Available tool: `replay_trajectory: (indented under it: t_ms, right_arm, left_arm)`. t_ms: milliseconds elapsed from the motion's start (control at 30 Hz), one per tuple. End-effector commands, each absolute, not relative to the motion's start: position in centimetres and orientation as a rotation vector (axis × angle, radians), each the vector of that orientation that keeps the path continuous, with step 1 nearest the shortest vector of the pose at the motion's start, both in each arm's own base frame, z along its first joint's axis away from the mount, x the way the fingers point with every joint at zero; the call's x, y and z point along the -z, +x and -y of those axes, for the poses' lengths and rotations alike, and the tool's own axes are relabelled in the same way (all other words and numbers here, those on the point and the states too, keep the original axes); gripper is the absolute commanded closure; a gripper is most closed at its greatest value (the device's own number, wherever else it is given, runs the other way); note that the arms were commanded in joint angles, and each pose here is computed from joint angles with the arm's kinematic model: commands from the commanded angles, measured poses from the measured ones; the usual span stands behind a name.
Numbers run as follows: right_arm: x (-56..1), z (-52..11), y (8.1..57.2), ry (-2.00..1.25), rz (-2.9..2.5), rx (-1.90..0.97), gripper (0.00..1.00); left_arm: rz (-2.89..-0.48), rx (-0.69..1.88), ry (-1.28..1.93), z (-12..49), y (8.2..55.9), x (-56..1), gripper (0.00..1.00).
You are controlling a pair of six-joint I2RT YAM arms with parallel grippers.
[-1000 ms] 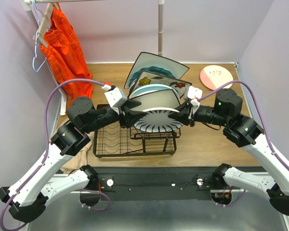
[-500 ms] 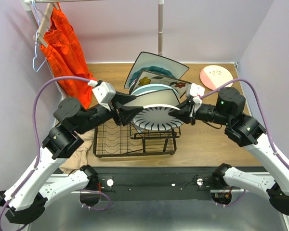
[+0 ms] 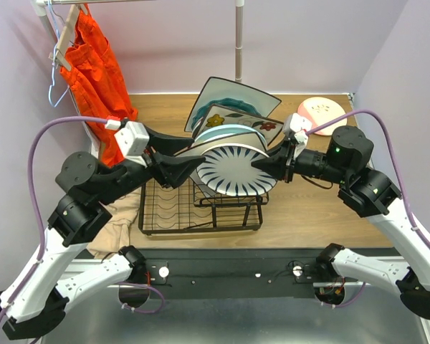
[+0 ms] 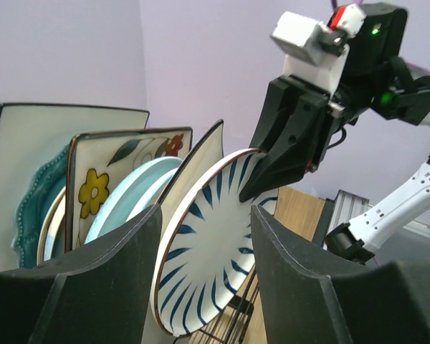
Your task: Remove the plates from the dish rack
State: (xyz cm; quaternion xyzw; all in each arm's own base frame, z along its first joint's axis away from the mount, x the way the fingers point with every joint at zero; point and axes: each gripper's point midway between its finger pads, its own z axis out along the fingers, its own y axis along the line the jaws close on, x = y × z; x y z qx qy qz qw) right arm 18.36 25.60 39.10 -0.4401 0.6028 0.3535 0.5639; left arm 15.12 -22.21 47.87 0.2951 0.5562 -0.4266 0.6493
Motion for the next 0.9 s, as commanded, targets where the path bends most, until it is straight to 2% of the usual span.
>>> replay_trajectory:
  t_ms: [0,467,867]
  right_arm:
    - [-44.6,-25.5,17.7,-0.958,-1.265,-0.865,0.99]
    - [-47.2,-24.6,17.6,-0.865,-1.239,-0.867,0.99]
    - [-49.6,-25.4,16.6,-0.797,-1.258,-1.023,0.99]
  left_arm:
    - [-1.206,1.002,0.646,21.6,14.0,-49.9,0.38]
    - [-1.224,1.005,0.622,21.6,14.4,-48.9,0.38]
    - [-1.201,1.029,0.606,20.8,13.3,-49.9,0.38]
